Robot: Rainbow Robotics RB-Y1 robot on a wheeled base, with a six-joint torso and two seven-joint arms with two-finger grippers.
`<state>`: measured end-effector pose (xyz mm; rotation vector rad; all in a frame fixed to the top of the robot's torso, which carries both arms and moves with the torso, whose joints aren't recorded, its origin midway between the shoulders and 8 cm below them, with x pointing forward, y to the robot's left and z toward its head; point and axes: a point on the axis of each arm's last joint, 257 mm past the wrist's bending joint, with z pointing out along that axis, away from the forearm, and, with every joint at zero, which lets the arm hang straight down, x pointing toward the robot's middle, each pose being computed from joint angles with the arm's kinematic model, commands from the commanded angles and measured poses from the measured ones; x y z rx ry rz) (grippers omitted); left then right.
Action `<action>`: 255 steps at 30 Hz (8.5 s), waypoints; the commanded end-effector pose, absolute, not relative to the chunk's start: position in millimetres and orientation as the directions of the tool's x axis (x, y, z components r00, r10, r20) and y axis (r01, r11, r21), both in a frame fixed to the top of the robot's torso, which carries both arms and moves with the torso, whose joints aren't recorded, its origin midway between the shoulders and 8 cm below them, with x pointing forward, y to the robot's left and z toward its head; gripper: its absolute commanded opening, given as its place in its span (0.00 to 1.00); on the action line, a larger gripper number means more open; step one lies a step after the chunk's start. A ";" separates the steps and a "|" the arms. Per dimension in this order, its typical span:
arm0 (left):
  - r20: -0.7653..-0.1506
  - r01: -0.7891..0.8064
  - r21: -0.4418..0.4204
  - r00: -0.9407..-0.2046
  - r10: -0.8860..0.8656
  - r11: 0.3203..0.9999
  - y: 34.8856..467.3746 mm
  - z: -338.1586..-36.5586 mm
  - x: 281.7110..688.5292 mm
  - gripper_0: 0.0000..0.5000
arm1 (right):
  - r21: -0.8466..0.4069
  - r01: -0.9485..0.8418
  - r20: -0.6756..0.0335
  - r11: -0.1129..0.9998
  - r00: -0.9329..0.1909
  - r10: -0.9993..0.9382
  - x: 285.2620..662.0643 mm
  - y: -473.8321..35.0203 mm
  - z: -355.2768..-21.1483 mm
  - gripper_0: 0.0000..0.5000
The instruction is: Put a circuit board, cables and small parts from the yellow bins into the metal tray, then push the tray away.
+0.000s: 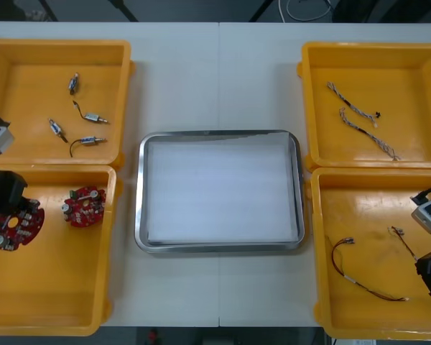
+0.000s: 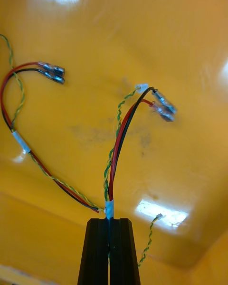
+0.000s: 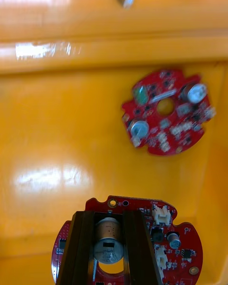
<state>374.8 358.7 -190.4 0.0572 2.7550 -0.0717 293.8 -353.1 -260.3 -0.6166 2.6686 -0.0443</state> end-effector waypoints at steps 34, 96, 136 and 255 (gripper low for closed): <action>-0.434 0.194 -0.071 -0.889 0.145 0.978 107.7 -169.6 424.6 0.00 | -0.364 -0.643 -0.416 0.673 -0.535 -0.736 356.3 -277.4 -136.6 0.00; -0.525 0.044 -0.210 -0.848 -0.075 0.977 134.5 -104.9 457.3 1.00 | -0.440 -0.848 -0.356 0.296 -0.138 -0.924 368.6 -133.1 -104.6 0.00; -0.556 -0.498 -0.241 -0.632 -0.539 0.833 382.6 -93.0 570.5 1.00 | -0.451 -0.892 -0.099 -0.022 0.075 -0.992 397.2 -42.9 -257.0 0.00; -0.510 0.075 -0.052 -0.859 0.038 0.996 90.7 -188.8 517.2 0.00 | -0.284 -0.294 -0.504 0.913 -0.764 -0.403 562.9 -372.9 -128.1 1.00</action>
